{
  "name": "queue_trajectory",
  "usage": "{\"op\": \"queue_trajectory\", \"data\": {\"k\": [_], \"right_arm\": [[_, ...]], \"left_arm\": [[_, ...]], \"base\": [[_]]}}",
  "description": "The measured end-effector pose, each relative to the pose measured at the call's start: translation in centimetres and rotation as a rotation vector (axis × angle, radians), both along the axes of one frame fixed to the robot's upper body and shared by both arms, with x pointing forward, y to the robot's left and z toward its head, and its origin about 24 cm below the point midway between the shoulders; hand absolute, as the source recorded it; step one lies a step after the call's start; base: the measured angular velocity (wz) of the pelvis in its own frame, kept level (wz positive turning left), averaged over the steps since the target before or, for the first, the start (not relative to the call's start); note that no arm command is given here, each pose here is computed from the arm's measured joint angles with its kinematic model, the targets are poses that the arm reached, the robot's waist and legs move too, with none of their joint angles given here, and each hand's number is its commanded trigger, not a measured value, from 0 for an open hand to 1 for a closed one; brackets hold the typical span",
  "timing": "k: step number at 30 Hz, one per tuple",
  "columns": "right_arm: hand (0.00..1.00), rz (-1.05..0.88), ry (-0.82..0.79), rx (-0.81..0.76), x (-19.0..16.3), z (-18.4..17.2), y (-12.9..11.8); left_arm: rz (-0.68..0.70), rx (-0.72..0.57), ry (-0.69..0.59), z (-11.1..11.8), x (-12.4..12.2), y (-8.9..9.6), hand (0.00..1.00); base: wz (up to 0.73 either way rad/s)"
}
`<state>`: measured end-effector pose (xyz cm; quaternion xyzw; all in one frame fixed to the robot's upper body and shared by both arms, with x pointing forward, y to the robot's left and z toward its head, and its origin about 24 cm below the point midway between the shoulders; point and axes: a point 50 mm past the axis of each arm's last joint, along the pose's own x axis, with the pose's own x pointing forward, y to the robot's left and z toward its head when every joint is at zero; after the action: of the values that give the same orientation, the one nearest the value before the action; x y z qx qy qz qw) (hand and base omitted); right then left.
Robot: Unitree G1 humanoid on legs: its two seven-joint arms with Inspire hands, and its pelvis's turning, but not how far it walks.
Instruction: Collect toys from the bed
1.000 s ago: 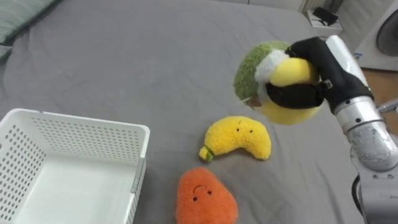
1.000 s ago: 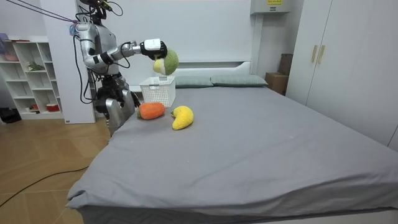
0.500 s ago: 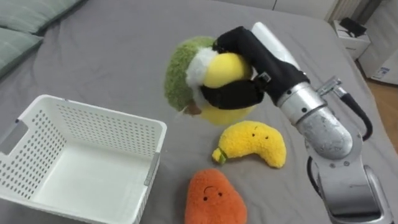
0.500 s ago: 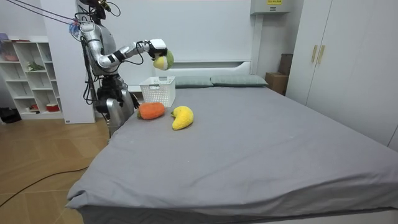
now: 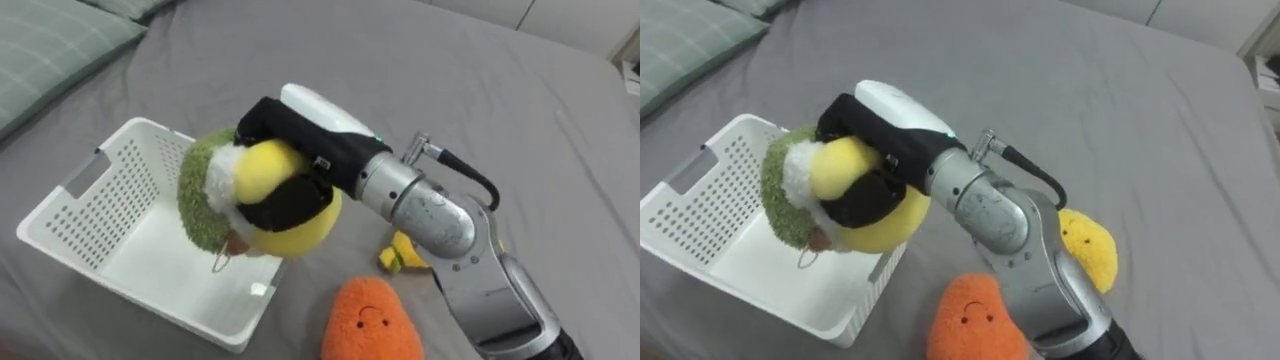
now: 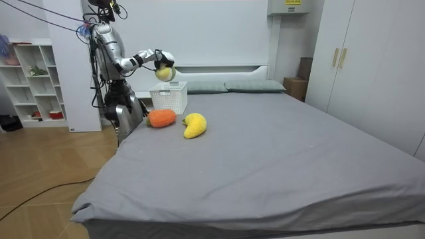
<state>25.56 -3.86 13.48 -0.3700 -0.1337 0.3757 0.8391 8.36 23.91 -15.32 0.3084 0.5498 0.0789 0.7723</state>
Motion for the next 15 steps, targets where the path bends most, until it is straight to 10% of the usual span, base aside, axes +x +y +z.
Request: {"op": "queue_trajectory", "data": {"k": [9,11,15], "right_arm": [[0.96,0.021,0.094,-0.097,0.9,-2.7,1.2],[0.07,0.022,0.089,-0.109,0.9,-2.8,1.3],[0.0,-0.005,0.08,-0.188,1.1,-3.8,1.4]], "left_arm": [[-0.002,0.019,-0.024,0.3,0.6,0.4,0.0],[0.0,0.032,-0.027,0.4,0.6,0.6,0.0],[0.001,0.038,-0.018,0.4,0.5,0.8,0.0]], "base": [[0.08],[0.09],[0.01]]}}
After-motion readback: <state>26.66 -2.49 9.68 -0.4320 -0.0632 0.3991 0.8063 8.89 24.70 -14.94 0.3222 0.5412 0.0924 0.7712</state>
